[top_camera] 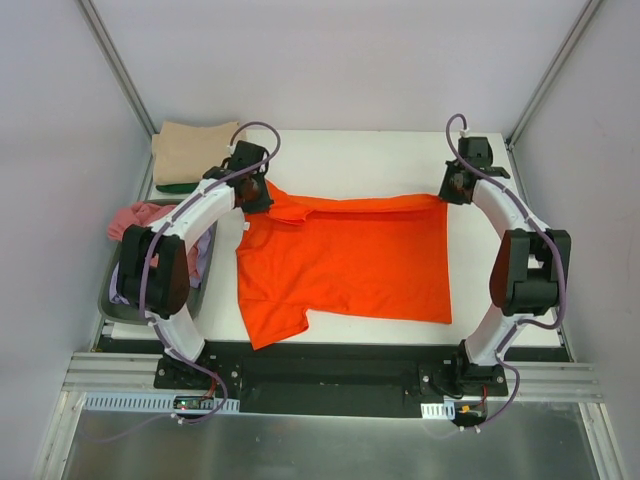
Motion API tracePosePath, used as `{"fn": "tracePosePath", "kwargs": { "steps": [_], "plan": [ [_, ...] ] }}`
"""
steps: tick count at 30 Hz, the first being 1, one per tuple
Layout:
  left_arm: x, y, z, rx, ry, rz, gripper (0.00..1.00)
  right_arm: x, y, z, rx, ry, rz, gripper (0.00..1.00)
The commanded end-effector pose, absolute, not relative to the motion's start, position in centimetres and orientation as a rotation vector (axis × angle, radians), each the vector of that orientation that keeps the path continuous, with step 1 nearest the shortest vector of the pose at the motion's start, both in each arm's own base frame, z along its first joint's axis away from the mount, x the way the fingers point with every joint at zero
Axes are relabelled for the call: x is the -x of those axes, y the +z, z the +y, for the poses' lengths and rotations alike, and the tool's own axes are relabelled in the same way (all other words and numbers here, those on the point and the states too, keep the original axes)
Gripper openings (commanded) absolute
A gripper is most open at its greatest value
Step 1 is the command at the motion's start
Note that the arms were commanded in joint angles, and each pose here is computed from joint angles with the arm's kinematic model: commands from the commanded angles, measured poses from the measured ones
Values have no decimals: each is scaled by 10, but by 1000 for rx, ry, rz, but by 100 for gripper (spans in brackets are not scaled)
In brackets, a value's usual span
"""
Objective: Fold and stack the t-shirts
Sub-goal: Fold the flattened tshirt in 1/3 of the way
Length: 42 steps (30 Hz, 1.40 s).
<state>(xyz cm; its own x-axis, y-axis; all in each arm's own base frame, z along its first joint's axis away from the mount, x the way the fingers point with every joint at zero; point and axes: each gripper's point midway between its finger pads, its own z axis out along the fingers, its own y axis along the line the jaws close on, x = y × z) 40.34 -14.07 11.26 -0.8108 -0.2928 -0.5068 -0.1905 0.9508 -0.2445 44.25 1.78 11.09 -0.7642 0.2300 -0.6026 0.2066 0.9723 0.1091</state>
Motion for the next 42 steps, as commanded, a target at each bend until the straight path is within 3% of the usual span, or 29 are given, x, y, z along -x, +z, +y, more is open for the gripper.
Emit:
{"fn": "tracePosePath", "kwargs": {
  "steps": [1, 21, 30, 33, 36, 37, 39, 42],
  "plan": [
    [-390, 132, -148, 386, -322, 2499, 0, -435, 135, 11, -291, 24, 2419, 0],
    [-318, 94, -150, 565, -315, 2580, 0, -424, 121, 11, -286, 23, 2449, 1],
    [-301, 74, -154, 570, -320, 2643, 1, -418, 106, 9, -295, 4, 2487, 6],
    [-296, 66, -158, 558, -332, 2674, 6, -414, 100, 3, -308, -36, 2503, 6],
    [-288, 63, -160, 533, -338, 2694, 24, -405, 97, -4, -336, -94, 2521, 10],
    [-285, 62, -159, 528, -339, 2699, 28, -400, 96, -5, -345, -102, 2529, 14],
    [-282, 68, -160, 499, -363, 2688, 35, -394, 96, -4, -348, -102, 2539, 33],
    [-283, 86, -159, 451, -389, 2634, 58, -388, 102, -1, -340, -72, 2545, 53]
  ]
}}
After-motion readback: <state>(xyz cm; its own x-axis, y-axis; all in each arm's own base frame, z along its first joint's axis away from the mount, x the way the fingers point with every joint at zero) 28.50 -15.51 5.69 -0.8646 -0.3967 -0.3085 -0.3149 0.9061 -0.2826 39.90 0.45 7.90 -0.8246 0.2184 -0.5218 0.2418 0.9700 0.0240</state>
